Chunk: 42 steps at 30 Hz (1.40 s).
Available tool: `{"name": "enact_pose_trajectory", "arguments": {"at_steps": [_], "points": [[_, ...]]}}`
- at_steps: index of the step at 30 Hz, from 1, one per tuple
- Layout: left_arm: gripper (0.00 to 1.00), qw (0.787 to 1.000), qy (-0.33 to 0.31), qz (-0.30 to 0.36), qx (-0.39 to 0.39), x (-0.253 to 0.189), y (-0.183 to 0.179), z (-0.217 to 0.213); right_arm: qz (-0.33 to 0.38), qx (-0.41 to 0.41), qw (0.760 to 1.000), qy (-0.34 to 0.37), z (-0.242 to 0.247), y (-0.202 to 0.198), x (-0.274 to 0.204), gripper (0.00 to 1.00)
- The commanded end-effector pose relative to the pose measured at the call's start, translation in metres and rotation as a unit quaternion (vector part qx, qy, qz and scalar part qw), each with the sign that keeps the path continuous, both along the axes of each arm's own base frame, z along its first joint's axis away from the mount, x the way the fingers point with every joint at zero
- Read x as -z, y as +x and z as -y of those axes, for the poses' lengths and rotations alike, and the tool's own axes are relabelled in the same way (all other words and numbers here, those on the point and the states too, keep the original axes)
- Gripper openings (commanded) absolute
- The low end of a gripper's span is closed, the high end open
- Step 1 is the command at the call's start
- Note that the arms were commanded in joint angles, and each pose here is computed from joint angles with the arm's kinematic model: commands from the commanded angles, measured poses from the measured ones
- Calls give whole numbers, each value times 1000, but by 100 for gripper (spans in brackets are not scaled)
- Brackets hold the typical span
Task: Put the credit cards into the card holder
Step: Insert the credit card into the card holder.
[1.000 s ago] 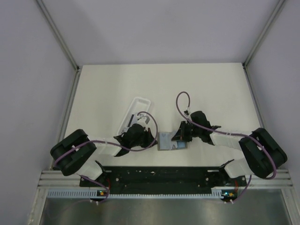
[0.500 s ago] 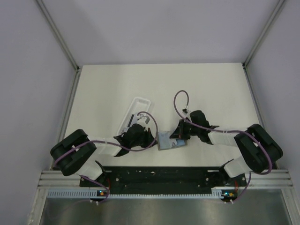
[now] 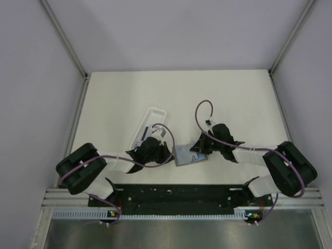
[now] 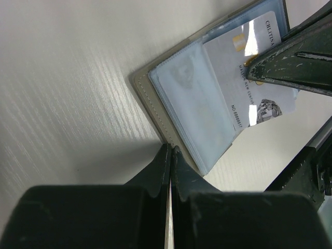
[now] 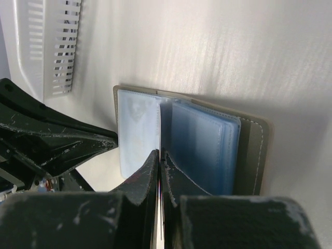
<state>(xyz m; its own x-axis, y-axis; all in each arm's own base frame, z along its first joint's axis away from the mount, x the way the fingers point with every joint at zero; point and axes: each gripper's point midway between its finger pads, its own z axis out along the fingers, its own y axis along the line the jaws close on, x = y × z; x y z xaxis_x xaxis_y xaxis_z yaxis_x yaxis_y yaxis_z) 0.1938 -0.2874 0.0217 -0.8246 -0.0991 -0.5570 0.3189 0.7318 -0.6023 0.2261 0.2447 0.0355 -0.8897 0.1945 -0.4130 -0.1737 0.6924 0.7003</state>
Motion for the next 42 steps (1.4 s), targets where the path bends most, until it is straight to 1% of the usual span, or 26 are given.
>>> {"name": "enact_pose_trajectory", "arguments": {"at_steps": [1,9,23,30,37,42], "points": [[0,1000,9,-1,8,5,-2,0,28,30,999,-24,14,9,-2,0],[0,1000,7,-1,9,4,-2,1,15,12,1000,-11,6,5,4,0],[0,1000,8,-6,11,7,-2,2,-13,-8,999,47,-7,-9,10,0],[0,1000,9,-7,11,8,-2,2,-23,-33,996,74,-14,-19,8,0],[0,1000,8,-5,12,6,0,4,-36,-50,995,82,-17,-29,10,0],[0,1000,6,-6,12,5,0,5,-43,-42,996,68,-12,-32,13,0]]}}
